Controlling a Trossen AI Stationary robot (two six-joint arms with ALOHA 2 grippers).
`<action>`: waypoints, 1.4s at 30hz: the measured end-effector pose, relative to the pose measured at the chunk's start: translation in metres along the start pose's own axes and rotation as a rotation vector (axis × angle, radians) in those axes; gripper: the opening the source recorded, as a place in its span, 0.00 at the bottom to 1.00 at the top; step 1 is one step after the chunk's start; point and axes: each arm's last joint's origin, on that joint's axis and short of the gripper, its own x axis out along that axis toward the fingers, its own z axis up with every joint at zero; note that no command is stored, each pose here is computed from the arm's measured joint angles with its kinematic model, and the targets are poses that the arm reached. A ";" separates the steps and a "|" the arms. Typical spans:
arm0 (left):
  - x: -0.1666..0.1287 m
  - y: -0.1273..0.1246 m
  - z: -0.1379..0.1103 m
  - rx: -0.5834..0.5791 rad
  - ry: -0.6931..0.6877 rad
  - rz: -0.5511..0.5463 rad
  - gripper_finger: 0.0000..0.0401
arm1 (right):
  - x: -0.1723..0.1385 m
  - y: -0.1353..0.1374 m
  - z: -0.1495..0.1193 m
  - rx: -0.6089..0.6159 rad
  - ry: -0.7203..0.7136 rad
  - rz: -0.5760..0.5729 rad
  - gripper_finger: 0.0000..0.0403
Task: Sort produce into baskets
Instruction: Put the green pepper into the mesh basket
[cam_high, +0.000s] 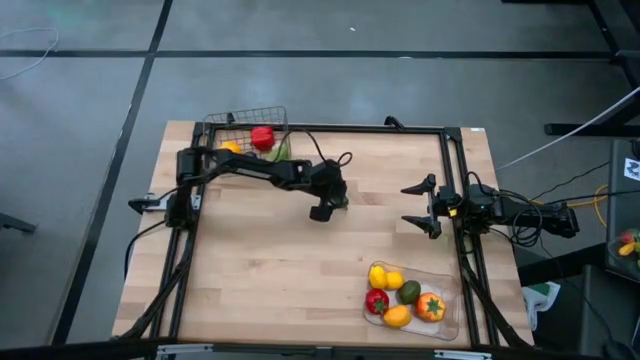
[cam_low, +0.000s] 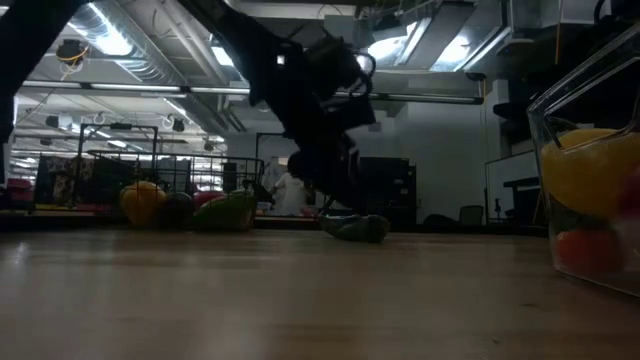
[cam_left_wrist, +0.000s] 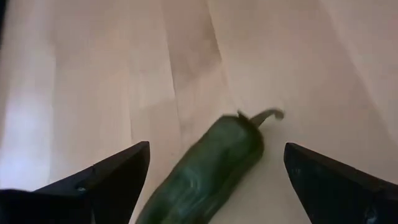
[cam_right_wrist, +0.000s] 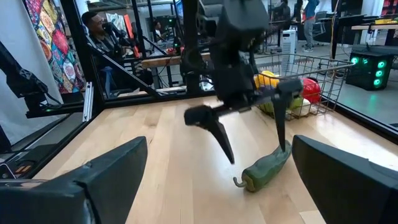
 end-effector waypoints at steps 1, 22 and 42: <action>0.003 0.001 -0.002 -0.003 0.008 -0.001 0.92 | 0.000 0.000 0.000 0.000 -0.001 0.000 0.99; 0.017 0.030 -0.038 -0.268 0.106 -0.047 0.70 | 0.000 0.000 0.000 0.000 0.000 0.000 0.99; 0.018 0.030 -0.035 -0.406 0.072 -0.064 0.34 | 0.000 0.000 0.000 0.000 0.000 0.000 0.99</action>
